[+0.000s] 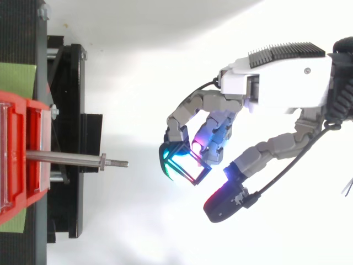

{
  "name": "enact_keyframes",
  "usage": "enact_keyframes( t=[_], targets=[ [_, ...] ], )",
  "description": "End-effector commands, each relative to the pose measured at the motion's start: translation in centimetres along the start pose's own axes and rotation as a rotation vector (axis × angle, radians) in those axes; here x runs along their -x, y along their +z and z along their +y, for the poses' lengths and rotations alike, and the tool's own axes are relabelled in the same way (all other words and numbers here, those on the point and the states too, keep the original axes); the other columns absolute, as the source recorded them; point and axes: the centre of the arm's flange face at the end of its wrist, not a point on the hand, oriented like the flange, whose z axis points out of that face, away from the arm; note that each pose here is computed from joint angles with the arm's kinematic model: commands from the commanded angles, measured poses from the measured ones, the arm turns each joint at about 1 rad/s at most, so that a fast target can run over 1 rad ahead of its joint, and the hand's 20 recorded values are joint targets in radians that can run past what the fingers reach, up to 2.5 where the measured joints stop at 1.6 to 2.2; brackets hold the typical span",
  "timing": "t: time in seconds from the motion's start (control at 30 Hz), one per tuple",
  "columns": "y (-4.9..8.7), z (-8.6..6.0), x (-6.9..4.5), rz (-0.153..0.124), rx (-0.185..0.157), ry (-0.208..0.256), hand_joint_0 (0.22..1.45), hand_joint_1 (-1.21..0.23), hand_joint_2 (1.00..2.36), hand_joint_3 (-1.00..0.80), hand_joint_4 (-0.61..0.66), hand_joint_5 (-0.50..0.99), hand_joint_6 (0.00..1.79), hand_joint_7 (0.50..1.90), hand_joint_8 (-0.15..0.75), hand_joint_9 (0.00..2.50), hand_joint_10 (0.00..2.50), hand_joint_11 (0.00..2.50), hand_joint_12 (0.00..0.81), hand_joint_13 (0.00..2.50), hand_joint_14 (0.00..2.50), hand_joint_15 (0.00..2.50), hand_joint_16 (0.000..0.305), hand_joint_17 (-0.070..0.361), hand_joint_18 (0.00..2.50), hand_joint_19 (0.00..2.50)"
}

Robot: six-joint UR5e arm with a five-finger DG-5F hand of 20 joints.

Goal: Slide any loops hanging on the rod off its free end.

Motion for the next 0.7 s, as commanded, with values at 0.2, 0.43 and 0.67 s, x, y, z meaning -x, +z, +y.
enact_keyframes(
  t=[0.2,0.43,0.67],
  targets=[
    [-0.14,-0.09,-0.03,0.005,-0.013,0.015,0.58,-0.8,1.0,-0.5,0.14,-0.2,0.89,0.92,0.288,0.96,0.02,0.45,0.264,1.21,0.01,0.38,0.043,0.096,1.11,0.5],
    [-0.18,-0.2,0.04,0.004,-0.015,0.015,0.55,-0.75,1.0,-0.5,0.15,-0.2,0.87,0.9,0.291,0.96,0.01,0.44,0.266,1.21,0.01,0.38,0.044,0.099,1.12,0.5],
    [-0.12,-0.24,-0.11,0.007,-0.016,0.015,0.53,-0.72,1.0,-0.5,0.17,-0.2,0.86,0.89,0.299,0.97,0.01,0.45,0.27,1.21,0.01,0.38,0.046,0.103,1.13,0.5]
  ],
)
